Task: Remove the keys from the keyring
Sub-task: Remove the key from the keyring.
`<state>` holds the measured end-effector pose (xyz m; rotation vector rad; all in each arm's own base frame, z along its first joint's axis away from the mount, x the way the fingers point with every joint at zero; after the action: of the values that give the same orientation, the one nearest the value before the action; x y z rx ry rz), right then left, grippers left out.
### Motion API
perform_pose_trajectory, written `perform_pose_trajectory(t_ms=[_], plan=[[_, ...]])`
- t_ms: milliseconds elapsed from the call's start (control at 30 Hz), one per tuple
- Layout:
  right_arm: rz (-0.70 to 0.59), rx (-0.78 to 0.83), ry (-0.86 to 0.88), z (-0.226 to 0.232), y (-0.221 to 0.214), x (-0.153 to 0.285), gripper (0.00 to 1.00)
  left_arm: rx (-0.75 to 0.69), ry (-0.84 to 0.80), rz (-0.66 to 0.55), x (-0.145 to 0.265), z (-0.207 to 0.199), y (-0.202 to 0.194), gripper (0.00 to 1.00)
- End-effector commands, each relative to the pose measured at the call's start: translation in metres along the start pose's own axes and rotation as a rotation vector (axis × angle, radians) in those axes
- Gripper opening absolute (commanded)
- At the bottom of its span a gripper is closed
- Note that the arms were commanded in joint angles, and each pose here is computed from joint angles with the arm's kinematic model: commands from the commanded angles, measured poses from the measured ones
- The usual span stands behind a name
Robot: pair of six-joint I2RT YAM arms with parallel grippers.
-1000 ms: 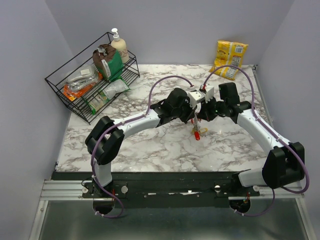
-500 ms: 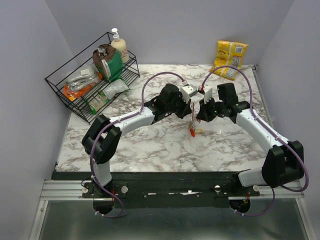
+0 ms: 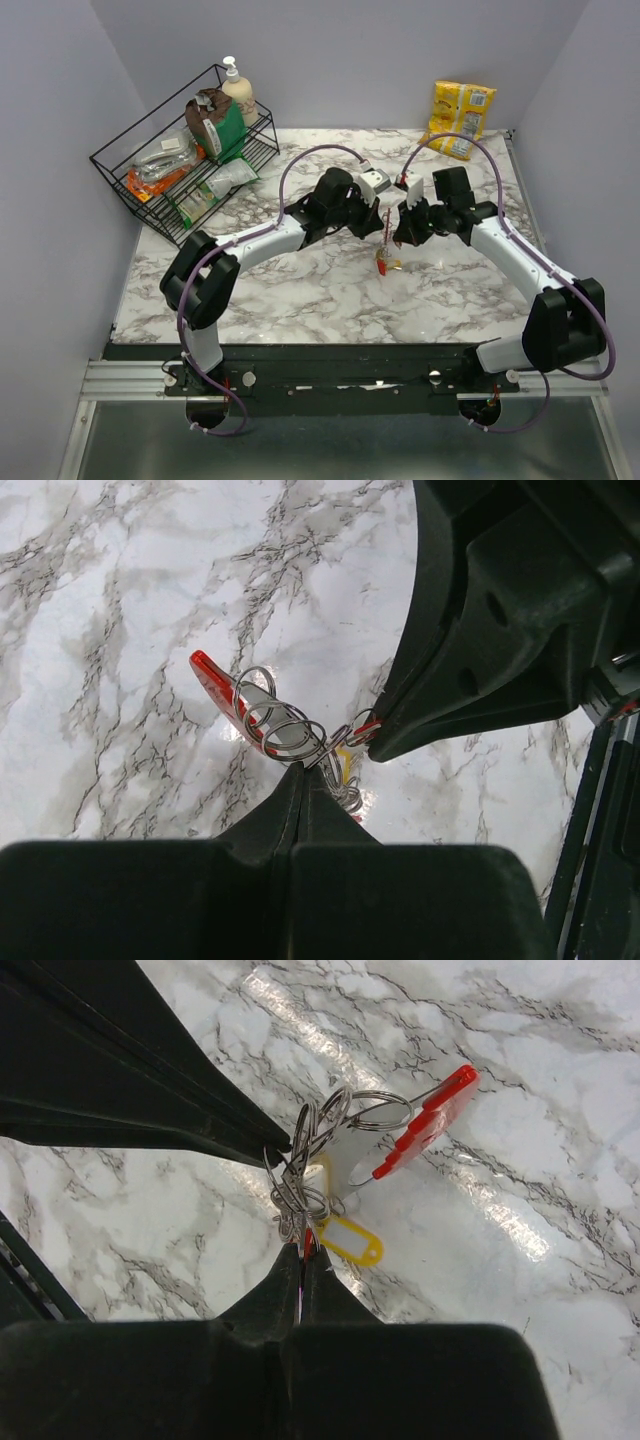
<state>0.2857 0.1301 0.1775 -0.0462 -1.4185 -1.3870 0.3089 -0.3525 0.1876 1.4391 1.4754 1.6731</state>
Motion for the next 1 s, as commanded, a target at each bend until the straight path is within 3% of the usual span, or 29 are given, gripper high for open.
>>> perform_pose_trajectory(t_ms=[0, 533, 667, 967], plan=[[0.050, -0.004, 0.007, -0.003, -0.007, -0.003, 0.01, -0.015, -0.011, -0.106, 0.014, 0.000, 0.030, 0.00], [0.063, 0.019, 0.008, -0.004, -0.007, -0.002, 0.01, 0.009, -0.043, -0.108, 0.016, -0.001, 0.031, 0.00], [0.059, 0.030, -0.004, -0.004, -0.007, 0.000, 0.01, -0.010, -0.057, -0.104, 0.017, -0.003, 0.034, 0.11], [0.028, 0.064, 0.009, 0.001, 0.003, 0.010, 0.01, -0.035, -0.134, -0.091, 0.015, -0.013, 0.032, 0.17]])
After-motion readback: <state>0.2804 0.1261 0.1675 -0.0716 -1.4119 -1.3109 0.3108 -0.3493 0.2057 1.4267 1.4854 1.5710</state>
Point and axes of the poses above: each gripper's point midway between its finger pads, its own x axis back along the fingers, its own z axis along the line the jaws close on, y = z × x, the point moved 6 cm from there along x, back along the fingers, and after that the axes turned 8 degrees about -x, right-handed, at the moved point
